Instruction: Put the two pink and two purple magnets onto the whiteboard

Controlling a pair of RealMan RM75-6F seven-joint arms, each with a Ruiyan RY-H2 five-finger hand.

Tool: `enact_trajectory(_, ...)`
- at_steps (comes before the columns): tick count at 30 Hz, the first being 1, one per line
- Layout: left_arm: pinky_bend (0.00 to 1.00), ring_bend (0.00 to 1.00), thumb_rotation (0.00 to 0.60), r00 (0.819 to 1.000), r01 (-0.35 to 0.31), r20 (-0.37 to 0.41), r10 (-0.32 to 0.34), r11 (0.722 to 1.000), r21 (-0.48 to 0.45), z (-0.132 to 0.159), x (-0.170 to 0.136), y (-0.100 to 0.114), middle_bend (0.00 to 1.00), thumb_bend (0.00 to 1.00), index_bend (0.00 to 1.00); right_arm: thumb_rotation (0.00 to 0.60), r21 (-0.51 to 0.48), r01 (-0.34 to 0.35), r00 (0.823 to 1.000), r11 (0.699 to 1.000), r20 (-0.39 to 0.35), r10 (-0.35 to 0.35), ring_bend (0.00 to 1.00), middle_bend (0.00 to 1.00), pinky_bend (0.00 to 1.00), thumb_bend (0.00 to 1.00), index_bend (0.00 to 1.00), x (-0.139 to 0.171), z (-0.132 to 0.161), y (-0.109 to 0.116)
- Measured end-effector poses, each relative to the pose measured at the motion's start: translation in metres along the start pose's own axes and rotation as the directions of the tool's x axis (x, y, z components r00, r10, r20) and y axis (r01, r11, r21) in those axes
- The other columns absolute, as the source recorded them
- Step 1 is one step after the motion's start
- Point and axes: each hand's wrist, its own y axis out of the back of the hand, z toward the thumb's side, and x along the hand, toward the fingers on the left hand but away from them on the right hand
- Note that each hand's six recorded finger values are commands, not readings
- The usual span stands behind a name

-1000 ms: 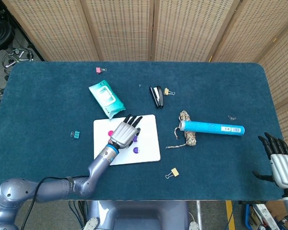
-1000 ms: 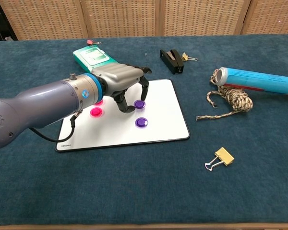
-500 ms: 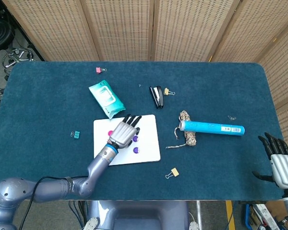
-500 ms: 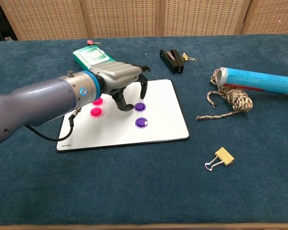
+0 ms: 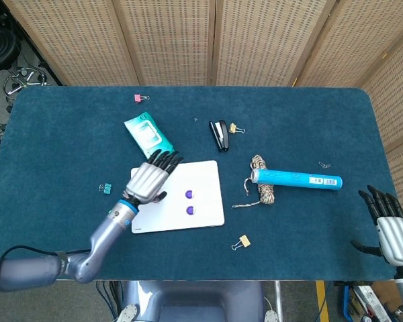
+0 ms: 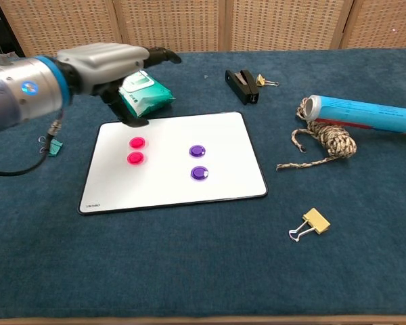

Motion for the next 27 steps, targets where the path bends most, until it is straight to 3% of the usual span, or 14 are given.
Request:
enact_trajectory(4,0.00,0.00,0.600,0.999,-0.032,-0.037,0.031,0.999,-0.015,-0.035,-0.038,0.016,0.00,0.14,0.00,0.600,-0.009,0.011,1.000,1.000,-0.028,-0.011,0.00,0.00,0.00,0.00,0.00,0.002,0.005,0.002)
enact_trajectory(13,0.00,0.00,0.600,0.980,-0.098,-0.184,0.077,0.990,-0.106,-0.113,-0.159,0.028,0.00,0.13,0.00,0.600,-0.025,0.049,0.997,0.998,-0.061,-0.051,0.00,0.00,0.00,0.00,0.00,0.009,0.012,0.010)
enact_trajectory(20,0.00,0.00,0.600,0.940,-0.156,-0.327,0.097,0.975,-0.159,-0.140,-0.235,0.023,0.00,0.13,0.00,0.600,-0.031,0.070,0.995,0.997,-0.064,-0.072,0.00,0.00,0.00,0.00,0.00,0.014,0.013,0.015)
enact_trajectory(27,0.00,0.00,0.600,0.893,-0.182,-0.439,0.097,0.971,-0.155,-0.152,-0.287,0.018,0.00,0.13,0.00,0.600,-0.037,0.086,0.995,0.996,-0.052,-0.088,0.00,0.00,0.00,0.00,0.00,0.017,0.010,0.021)
